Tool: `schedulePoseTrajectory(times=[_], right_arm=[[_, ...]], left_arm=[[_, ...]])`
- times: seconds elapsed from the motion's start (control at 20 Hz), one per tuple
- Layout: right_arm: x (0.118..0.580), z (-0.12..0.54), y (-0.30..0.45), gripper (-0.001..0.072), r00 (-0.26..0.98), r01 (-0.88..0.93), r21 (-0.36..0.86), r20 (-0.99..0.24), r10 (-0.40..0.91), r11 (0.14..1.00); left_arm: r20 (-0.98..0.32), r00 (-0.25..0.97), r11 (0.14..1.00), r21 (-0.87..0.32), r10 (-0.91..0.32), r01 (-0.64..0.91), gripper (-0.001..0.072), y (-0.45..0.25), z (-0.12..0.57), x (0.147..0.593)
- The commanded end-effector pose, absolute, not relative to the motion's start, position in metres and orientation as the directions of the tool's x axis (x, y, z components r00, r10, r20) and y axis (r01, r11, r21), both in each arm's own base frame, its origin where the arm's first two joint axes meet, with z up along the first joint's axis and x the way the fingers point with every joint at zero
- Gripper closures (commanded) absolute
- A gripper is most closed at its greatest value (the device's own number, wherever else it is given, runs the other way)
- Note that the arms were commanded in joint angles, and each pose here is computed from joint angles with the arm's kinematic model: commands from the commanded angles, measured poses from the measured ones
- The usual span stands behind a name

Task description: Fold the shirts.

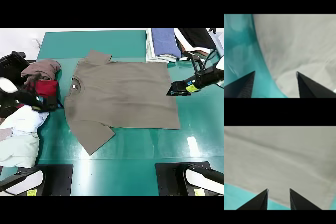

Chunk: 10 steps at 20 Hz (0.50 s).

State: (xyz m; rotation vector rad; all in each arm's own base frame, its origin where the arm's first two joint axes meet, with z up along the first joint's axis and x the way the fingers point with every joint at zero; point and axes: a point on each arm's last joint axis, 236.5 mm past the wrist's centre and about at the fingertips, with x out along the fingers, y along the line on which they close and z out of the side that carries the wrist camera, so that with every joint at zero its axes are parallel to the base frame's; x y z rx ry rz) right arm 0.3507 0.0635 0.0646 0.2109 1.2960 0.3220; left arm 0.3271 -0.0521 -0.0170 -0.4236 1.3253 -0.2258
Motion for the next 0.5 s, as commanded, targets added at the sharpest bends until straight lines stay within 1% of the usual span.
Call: schedulePoseTrajectory(times=[0.0, 0.1, 0.15, 0.3, 0.45], right_arm=[[0.334, 0.069, 0.08, 0.0396, 0.266, -0.118, 0.397, -0.87, 0.415, 0.91], [0.33, 0.071, 0.081, 0.0396, 0.272, -0.121, 0.398, -0.868, 0.416, 0.909], [0.33, 0.072, 0.082, 0.0396, 0.273, -0.122, 0.403, -0.865, 0.421, 0.907], [0.332, 0.074, 0.085, 0.0396, 0.281, -0.122, 0.414, -0.857, 0.432, 0.902], [0.334, 0.074, 0.084, 0.0396, 0.288, -0.12, 0.414, -0.855, 0.431, 0.902]], left_arm=[[-0.877, 0.201, 0.868, -0.469, -0.436, -0.162, 0.0106, -0.065, -0.063, 0.288], [-0.836, 0.256, 0.828, -0.534, -0.485, -0.174, 0.0107, -0.078, -0.068, 0.294], [-0.826, 0.276, 0.816, -0.548, -0.492, -0.184, 0.0107, -0.08, -0.069, 0.297], [-0.824, 0.27, 0.812, -0.552, -0.498, -0.189, 0.0107, -0.083, -0.076, 0.292], [-0.826, 0.269, 0.837, -0.537, -0.495, -0.107, 0.0109, -0.106, -0.076, 0.294]])
